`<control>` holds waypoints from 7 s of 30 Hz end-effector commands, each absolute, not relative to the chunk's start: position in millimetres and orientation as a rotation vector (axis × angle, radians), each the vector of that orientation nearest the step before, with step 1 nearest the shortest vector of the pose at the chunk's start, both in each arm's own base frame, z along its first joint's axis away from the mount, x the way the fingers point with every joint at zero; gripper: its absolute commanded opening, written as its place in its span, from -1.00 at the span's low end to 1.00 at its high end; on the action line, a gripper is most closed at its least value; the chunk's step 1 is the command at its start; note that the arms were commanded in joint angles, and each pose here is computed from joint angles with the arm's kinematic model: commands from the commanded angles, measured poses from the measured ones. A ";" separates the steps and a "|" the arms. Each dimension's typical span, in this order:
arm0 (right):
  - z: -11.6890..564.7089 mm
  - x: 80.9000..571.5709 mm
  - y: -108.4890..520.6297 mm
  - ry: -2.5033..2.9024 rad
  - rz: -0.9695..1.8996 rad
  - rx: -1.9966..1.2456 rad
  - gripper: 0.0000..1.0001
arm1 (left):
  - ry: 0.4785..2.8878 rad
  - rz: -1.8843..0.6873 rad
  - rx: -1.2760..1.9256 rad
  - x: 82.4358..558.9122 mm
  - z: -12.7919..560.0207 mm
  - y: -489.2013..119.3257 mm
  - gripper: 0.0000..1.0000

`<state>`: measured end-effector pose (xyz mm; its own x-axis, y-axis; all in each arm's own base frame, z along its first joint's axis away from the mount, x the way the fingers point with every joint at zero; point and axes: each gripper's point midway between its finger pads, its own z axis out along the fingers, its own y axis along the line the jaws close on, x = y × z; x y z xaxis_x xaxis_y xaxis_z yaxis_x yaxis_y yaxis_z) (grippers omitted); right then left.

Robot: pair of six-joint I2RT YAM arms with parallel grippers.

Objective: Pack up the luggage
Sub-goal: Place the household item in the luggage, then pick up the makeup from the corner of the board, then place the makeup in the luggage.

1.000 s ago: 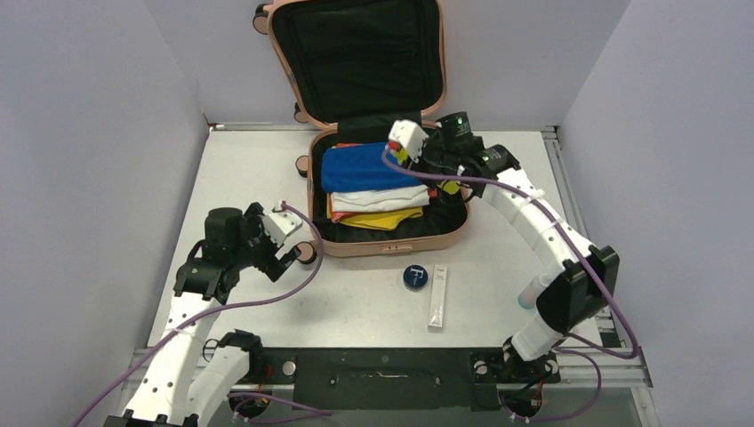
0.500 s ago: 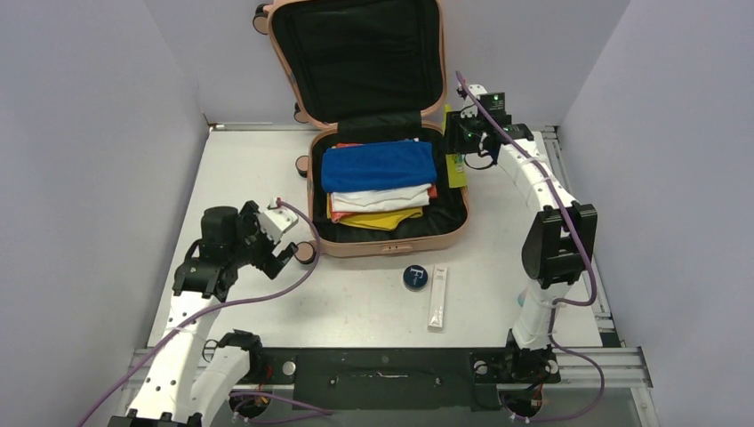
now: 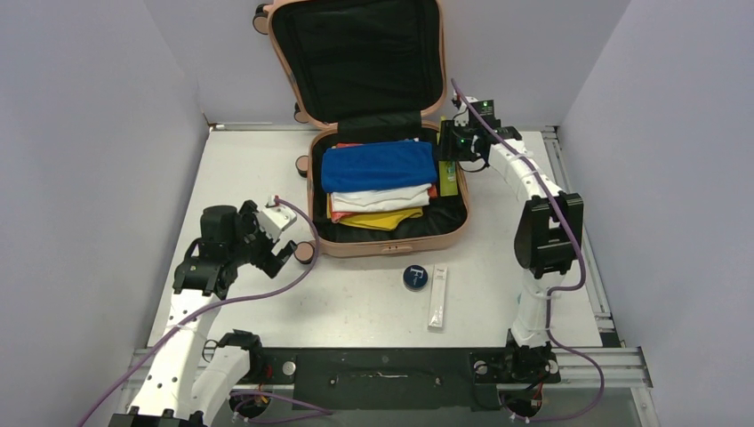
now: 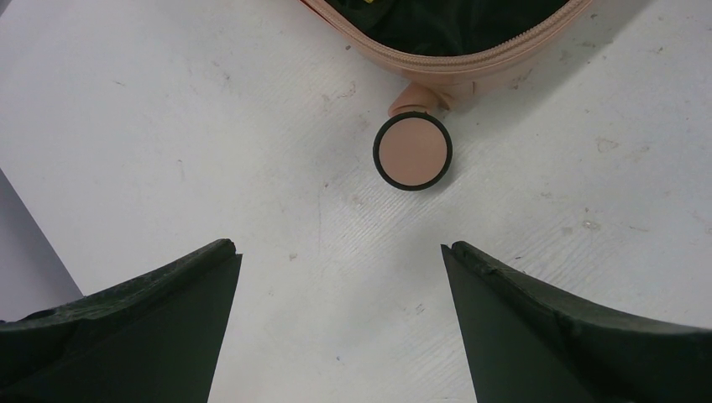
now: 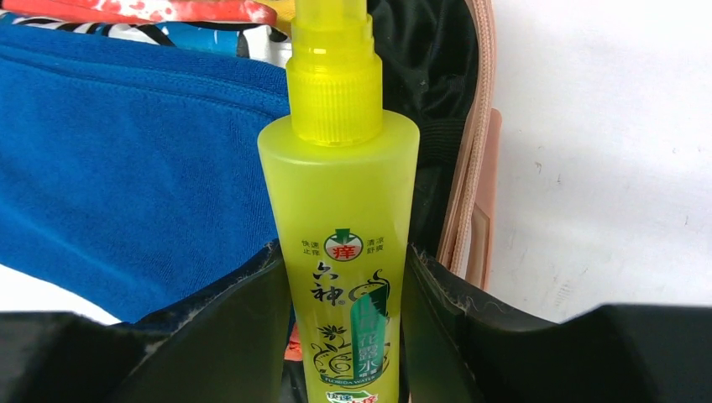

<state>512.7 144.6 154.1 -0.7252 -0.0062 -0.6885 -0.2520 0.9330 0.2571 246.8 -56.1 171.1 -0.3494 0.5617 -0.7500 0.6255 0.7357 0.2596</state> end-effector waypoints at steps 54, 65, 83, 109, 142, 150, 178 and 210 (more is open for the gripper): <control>122.8 177.1 -29.3 2.619 -0.604 -2.117 0.89 | 1.965 -0.154 0.930 241.4 181.5 -64.1 0.93; 103.9 155.4 -38.3 2.593 -0.743 -2.285 0.90 | 1.976 -0.224 1.029 226.3 171.7 -72.0 0.93; 101.1 141.5 -73.0 2.549 -1.013 -2.405 0.93 | 1.991 -0.236 1.043 222.5 185.7 -72.0 0.92; 112.4 173.0 -76.9 2.622 -1.059 -2.372 -0.73 | 1.915 -0.284 1.038 218.0 193.8 -82.0 0.92; 250.3 485.5 133.6 2.059 0.148 -0.378 -0.89 | 1.953 -0.217 0.981 225.0 192.4 -71.9 0.92; 216.3 510.4 131.4 2.067 0.307 -0.184 -0.89 | 1.968 -0.237 0.978 229.8 193.8 -73.5 0.92; 147.3 513.2 156.1 2.199 0.318 -0.209 -0.31 | 1.966 -0.257 0.988 229.3 196.7 -76.4 0.92; 297.2 447.9 109.0 1.910 0.163 -0.672 0.77 | 1.719 -0.358 1.561 216.6 235.8 -180.6 0.92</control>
<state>489.1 110.6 226.9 -0.5043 -0.1752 -0.8456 -0.3171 0.9484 -0.0074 219.9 -150.8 233.3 -0.0813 0.6679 -0.7398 0.9014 0.3660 0.2314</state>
